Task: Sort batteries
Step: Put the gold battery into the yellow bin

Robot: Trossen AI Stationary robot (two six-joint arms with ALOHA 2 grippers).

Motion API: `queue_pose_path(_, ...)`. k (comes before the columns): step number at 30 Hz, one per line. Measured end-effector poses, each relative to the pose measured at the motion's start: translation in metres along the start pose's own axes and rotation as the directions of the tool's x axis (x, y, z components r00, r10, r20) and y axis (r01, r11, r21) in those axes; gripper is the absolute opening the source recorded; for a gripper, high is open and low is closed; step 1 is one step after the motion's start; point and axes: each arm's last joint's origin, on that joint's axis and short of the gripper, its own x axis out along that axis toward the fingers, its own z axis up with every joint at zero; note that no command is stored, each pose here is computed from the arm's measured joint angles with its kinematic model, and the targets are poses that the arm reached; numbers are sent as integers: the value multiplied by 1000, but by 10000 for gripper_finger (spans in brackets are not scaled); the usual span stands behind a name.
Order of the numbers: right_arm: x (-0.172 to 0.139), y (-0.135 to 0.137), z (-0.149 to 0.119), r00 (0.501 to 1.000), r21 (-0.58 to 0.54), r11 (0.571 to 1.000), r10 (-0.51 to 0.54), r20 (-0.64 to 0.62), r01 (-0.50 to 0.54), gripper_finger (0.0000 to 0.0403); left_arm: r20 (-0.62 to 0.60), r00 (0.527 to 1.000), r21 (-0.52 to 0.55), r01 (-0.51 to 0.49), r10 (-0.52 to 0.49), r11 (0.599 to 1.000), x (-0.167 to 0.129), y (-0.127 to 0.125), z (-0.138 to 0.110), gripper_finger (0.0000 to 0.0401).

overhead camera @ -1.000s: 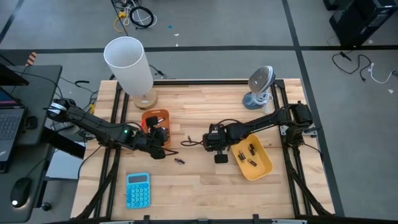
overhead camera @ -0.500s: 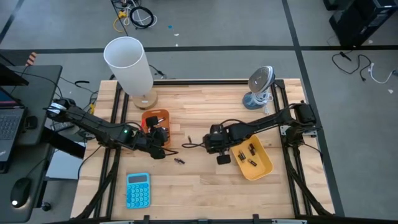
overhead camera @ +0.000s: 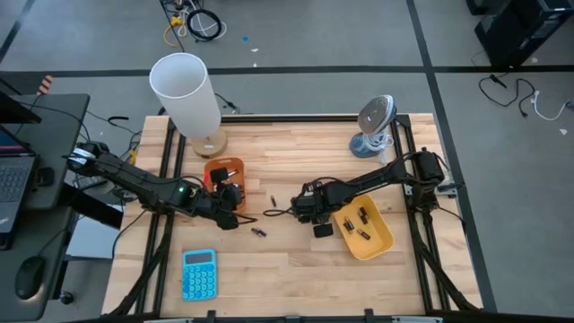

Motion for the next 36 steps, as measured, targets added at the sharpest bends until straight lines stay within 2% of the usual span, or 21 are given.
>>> queue_pose_path(5,3,-3,-1,1000,2,1000,14,-16,-14,127,0,1000,1,1,-1,1000,0,0,0,76)
queue_pose_path(11,5,-6,-1,999,-1,999,50,-21,-50,30,0,1000,1,1,-1,1000,0,0,0,76)
queue_pose_path(13,5,-6,-1,998,-15,998,53,-21,-53,14,-1,1000,2,2,-2,1000,0,0,0,76)
queue_pose_path(24,-4,-7,-2,999,16,998,54,1,-54,7,-1,1000,6,1,-1,1000,0,0,0,76)
queue_pose_path(36,-37,-10,-3,994,83,995,49,99,-57,4,-1,1000,6,1,-1,1000,0,0,0,76)
